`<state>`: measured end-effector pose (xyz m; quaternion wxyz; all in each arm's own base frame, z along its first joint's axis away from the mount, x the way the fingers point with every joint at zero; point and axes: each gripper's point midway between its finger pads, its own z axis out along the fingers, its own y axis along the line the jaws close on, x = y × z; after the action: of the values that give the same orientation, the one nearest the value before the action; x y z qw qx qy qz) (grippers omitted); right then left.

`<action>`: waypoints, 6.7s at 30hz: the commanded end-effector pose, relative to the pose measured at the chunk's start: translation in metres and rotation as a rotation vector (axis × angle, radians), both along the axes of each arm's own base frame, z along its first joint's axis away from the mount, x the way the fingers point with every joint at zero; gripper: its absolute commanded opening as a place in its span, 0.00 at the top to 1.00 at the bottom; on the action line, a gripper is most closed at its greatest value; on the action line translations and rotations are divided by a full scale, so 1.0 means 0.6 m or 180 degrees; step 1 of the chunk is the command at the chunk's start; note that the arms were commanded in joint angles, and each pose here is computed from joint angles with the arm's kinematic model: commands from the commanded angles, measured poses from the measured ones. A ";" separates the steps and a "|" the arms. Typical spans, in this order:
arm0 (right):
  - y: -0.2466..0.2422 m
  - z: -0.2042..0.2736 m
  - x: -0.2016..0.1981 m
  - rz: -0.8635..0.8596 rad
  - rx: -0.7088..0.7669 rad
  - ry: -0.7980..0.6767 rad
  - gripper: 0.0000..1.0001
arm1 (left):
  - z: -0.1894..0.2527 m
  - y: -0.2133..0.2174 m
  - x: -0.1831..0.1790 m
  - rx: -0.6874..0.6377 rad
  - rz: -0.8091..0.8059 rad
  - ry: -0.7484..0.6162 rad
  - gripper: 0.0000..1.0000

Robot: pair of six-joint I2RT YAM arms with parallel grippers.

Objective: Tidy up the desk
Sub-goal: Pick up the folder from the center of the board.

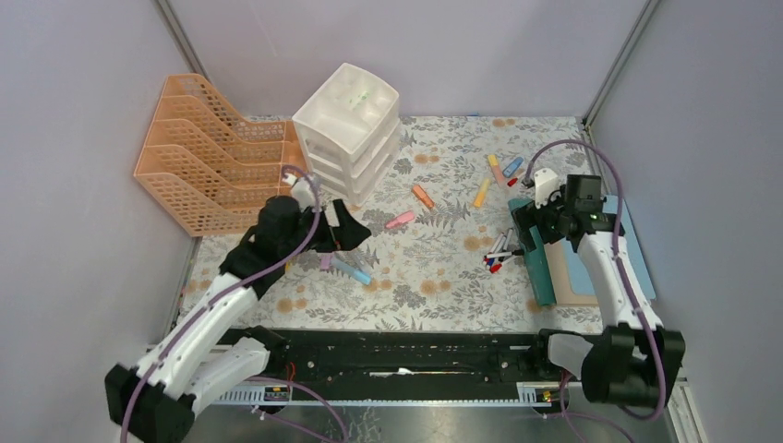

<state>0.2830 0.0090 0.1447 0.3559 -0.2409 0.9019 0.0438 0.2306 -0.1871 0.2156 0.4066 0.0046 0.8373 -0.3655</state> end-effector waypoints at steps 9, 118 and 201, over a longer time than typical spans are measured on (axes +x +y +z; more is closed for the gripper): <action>-0.138 -0.116 0.092 -0.0853 -0.0852 0.0155 0.00 | 0.030 -0.014 0.049 0.0350 -0.0071 -0.0410 0.01; 0.155 -0.063 0.014 0.0391 0.0556 0.0414 0.85 | -0.149 -0.389 0.119 -0.1754 0.0332 0.0793 0.01; 0.210 0.109 -0.003 0.2015 0.1204 -0.0596 0.00 | 0.043 -0.171 0.002 0.0445 -0.1415 -0.2391 1.00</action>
<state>0.2869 0.1277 0.2118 0.4128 -0.3724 0.7782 0.2920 0.2443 -0.2944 0.2504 0.5938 0.2949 0.6504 -0.3707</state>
